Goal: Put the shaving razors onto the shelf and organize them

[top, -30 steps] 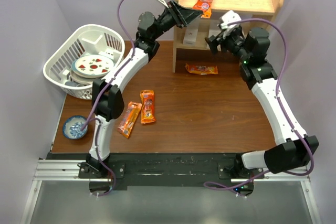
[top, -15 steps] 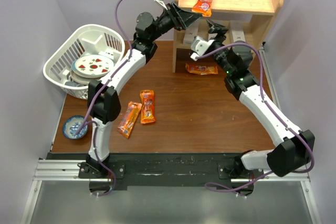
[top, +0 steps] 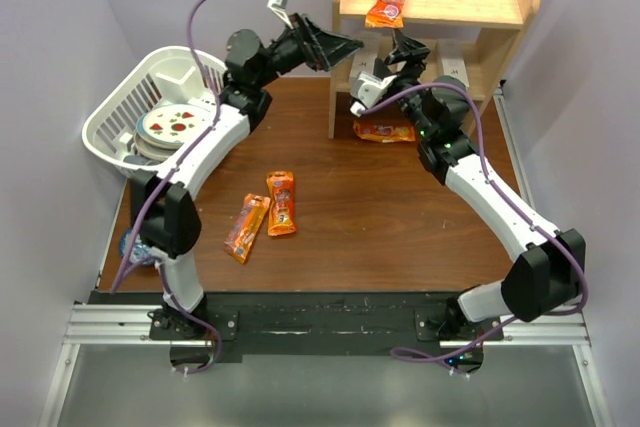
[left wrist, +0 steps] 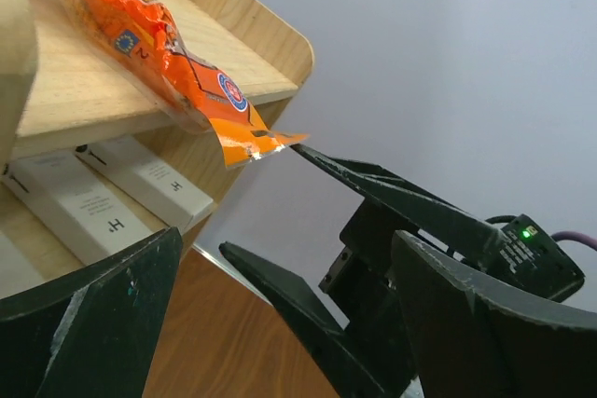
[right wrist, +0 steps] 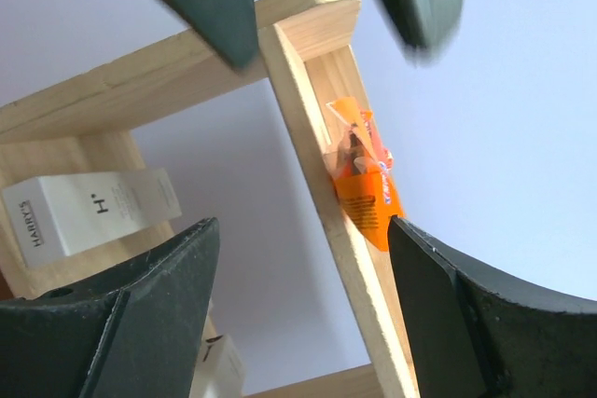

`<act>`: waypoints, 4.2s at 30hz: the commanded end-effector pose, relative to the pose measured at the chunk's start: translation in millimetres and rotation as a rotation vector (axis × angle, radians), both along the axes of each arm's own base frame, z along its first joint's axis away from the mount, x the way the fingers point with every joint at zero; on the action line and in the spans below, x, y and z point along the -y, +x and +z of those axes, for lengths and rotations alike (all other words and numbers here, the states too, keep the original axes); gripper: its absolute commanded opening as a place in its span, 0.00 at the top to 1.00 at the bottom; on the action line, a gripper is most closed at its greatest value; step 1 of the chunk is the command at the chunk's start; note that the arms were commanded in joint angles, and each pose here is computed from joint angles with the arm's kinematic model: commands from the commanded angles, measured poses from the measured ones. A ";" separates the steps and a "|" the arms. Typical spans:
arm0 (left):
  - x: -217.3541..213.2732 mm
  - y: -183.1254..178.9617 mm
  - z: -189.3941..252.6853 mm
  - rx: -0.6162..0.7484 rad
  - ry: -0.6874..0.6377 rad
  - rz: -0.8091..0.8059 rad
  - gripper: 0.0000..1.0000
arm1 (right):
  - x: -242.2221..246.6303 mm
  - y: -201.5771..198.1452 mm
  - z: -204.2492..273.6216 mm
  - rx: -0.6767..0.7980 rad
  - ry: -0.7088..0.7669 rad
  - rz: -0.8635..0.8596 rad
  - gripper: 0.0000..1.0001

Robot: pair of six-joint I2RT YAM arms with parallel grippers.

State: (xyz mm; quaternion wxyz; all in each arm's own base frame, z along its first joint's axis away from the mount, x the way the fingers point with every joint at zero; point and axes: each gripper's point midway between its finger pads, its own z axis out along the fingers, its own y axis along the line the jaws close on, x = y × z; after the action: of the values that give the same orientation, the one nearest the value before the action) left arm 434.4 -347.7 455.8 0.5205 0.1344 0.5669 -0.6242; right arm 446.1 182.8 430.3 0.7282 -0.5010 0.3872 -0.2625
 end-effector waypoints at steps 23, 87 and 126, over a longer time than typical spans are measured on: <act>-69.4 -71.2 -19.3 0.198 0.169 0.065 0.00 | -2.9 -1.5 44.2 0.130 -0.053 -0.040 0.26; -77.4 -67.0 -26.7 0.172 0.156 0.089 0.00 | -5.9 39.4 61.4 0.119 -0.225 -0.148 0.97; -86.3 -66.0 -26.9 0.176 0.157 0.115 0.00 | -34.9 64.8 72.8 0.254 -0.265 -0.112 0.56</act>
State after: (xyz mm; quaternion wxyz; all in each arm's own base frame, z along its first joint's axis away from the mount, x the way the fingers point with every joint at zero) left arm 377.0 -270.8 406.4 0.5611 0.1901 0.5988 -0.5389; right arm 524.5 222.7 472.3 0.6528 -0.5738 0.3120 -0.3838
